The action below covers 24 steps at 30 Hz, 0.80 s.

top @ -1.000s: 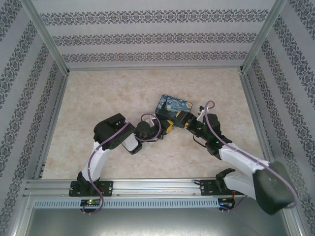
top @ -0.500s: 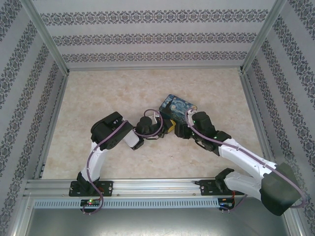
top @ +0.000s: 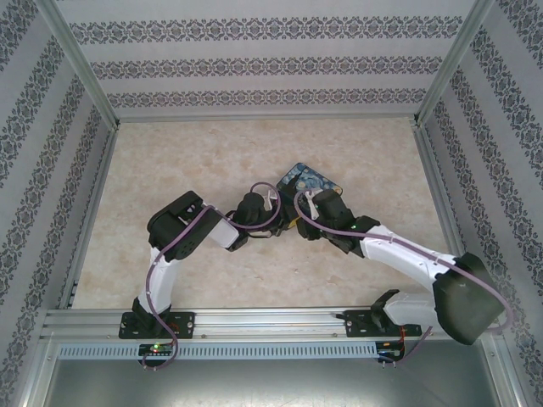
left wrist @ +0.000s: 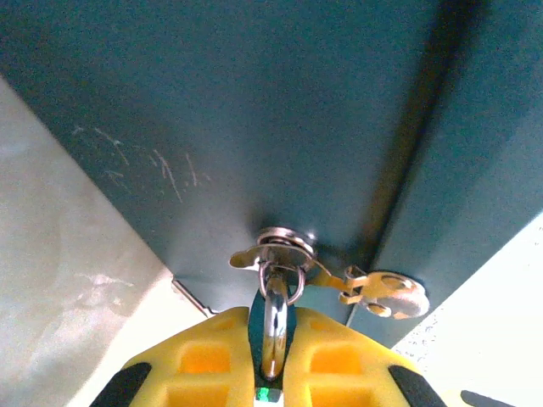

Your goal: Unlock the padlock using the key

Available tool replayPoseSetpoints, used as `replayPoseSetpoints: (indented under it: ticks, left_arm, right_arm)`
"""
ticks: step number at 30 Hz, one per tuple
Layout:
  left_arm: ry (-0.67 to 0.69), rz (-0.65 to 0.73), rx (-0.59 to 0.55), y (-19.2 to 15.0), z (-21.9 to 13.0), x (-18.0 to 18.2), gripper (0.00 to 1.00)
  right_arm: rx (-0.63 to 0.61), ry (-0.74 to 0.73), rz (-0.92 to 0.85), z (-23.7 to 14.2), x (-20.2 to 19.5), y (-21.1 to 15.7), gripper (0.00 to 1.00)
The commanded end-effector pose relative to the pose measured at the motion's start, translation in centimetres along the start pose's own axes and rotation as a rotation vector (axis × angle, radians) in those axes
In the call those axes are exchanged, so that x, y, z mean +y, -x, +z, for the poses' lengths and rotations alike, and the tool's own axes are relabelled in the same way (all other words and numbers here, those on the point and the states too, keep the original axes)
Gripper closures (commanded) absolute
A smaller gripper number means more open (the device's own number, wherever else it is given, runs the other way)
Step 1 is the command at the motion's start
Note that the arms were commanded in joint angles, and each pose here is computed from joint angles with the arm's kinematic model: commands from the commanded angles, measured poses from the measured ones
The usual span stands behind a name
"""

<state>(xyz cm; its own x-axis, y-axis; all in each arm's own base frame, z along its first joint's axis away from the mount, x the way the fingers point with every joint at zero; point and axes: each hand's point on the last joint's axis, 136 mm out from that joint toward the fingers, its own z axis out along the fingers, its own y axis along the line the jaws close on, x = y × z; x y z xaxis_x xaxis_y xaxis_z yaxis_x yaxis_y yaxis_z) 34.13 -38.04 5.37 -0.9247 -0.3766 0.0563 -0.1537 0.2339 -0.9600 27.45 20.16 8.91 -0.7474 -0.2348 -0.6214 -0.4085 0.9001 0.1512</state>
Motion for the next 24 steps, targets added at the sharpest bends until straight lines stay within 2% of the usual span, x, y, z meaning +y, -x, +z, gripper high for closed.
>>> replayPoseSetpoints:
  ticks: [1, 15, 20, 24]
  left_arm:
    - [0.168, -0.086, 0.057, -1.2, -0.8, 4.8, 1.00]
    - [0.152, -0.077, 0.073, -0.9, -1.4, 3.9, 1.00]
    - [0.148, -0.074, 0.075, -0.8, -1.5, 3.7, 1.00]
    - [0.148, -0.074, 0.078, -0.7, -1.6, 3.7, 1.00]
  right_arm:
    - [0.023, -0.079, -0.067, 0.5, -0.5, 0.3, 0.62]
    - [0.119, -0.296, -0.210, 3.4, -1.8, -0.8, 0.62]
    - [0.136, -0.333, -0.231, 4.1, -2.1, -0.9, 0.65]
    - [0.143, -0.375, -0.229, 4.3, -2.6, -0.9, 0.71]
